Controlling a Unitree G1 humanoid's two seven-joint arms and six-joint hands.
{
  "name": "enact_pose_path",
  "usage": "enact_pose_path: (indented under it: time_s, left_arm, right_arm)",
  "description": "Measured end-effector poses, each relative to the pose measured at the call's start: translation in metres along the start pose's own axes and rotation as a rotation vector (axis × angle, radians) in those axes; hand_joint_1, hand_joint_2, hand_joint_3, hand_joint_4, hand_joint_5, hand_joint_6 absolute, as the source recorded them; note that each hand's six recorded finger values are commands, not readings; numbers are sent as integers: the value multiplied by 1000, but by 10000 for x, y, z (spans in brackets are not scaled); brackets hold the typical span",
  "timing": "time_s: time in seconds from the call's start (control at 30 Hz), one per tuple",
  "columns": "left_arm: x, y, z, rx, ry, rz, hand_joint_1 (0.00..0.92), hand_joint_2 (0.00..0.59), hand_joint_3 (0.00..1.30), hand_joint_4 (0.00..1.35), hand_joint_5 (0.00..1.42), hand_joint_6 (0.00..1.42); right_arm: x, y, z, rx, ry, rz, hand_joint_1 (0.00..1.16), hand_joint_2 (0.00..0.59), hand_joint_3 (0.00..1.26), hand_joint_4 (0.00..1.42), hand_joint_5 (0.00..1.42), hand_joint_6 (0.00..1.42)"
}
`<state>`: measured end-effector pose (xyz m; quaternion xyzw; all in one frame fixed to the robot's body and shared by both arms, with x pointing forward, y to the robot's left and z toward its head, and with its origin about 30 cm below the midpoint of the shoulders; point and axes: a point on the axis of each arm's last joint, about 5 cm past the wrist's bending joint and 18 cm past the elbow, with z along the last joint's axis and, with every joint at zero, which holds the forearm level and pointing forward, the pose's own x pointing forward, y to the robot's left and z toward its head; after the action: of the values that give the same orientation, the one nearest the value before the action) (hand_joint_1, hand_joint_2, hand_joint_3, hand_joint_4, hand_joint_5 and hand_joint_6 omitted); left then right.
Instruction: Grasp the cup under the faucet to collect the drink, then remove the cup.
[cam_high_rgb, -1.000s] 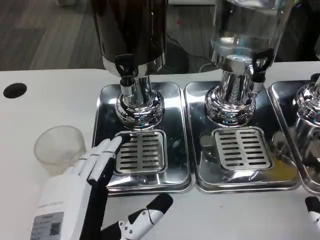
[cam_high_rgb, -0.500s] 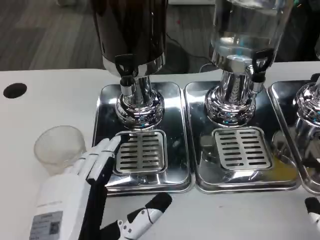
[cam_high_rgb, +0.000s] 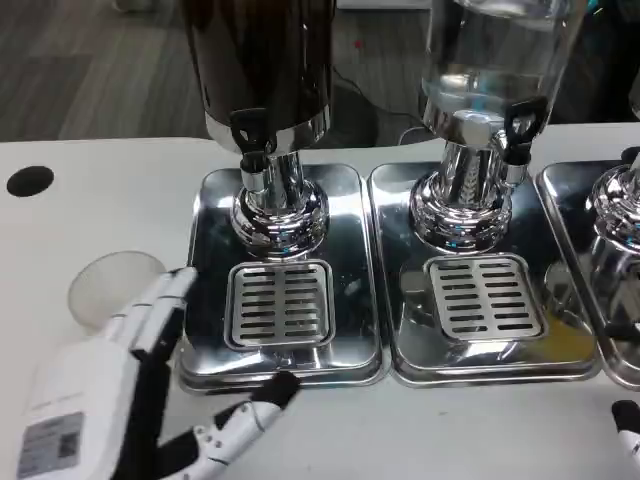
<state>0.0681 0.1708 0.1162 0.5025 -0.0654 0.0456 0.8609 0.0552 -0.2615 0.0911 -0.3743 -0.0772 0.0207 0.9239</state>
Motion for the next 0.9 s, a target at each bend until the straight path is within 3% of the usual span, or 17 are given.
enact_pose_path:
  time_s: [0.2, 0.4, 0.67, 0.9]
  left_arm:
    - [39, 202, -151, 30, 80, 46, 0, 66, 176, 120, 208, 420]
    - [110, 343, -286, 31, 157, 41, 0, 58, 168, 120, 221, 468]
    - [277, 400, -440, 31, 244, 68, 24, 46, 161, 124, 282, 578]
    - [501, 374, -511, 58, 342, 95, 50, 45, 157, 123, 364, 702]
  right_arm:
    - [-36, 13, -30, 5, 21, 8, 620, 397, 285, 211, 157, 0]
    - [-60, 19, -34, 8, 18, 12, 620, 397, 285, 211, 157, 0]
    - [-111, 35, -54, 14, 32, 24, 620, 397, 285, 211, 157, 0]
    - [-159, 44, -49, 20, 31, 35, 620, 397, 285, 211, 157, 0]
